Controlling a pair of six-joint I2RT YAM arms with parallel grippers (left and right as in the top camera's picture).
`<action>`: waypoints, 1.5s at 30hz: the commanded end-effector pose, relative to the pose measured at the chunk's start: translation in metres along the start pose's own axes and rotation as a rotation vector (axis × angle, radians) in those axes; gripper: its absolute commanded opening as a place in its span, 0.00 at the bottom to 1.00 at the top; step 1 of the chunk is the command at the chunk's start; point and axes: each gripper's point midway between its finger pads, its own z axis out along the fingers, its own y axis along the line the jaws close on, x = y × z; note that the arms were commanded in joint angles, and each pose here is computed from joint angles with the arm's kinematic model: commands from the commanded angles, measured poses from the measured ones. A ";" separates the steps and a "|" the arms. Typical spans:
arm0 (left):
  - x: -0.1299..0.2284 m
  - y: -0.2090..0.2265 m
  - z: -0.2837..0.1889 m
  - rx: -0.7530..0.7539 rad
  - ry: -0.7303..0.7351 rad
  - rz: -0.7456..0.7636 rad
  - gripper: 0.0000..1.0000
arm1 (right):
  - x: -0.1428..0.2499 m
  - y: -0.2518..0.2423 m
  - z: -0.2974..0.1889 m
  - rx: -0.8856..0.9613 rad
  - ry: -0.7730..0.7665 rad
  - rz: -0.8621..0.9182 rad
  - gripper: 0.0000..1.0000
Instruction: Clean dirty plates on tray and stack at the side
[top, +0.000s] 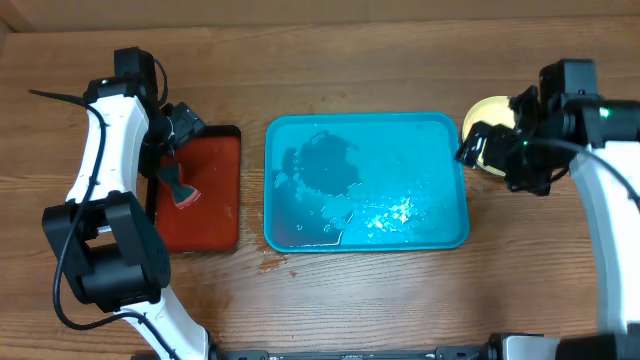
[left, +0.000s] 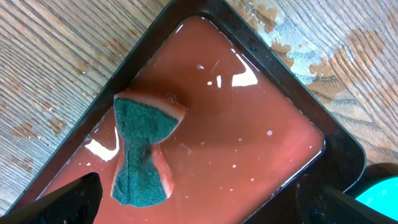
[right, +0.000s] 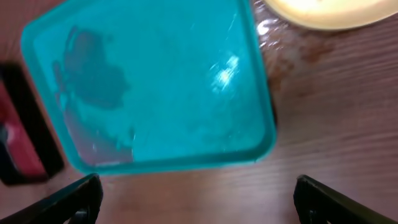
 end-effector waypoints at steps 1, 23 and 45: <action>-0.003 -0.004 -0.003 0.014 -0.007 -0.002 1.00 | 0.027 0.014 -0.020 0.014 -0.012 -0.085 1.00; -0.003 -0.004 -0.003 0.014 -0.007 -0.002 1.00 | 0.055 0.014 -0.025 0.033 0.069 -0.093 1.00; -0.003 -0.004 -0.003 0.014 -0.007 -0.002 1.00 | 0.060 0.016 -0.060 -0.153 -0.693 -0.377 1.00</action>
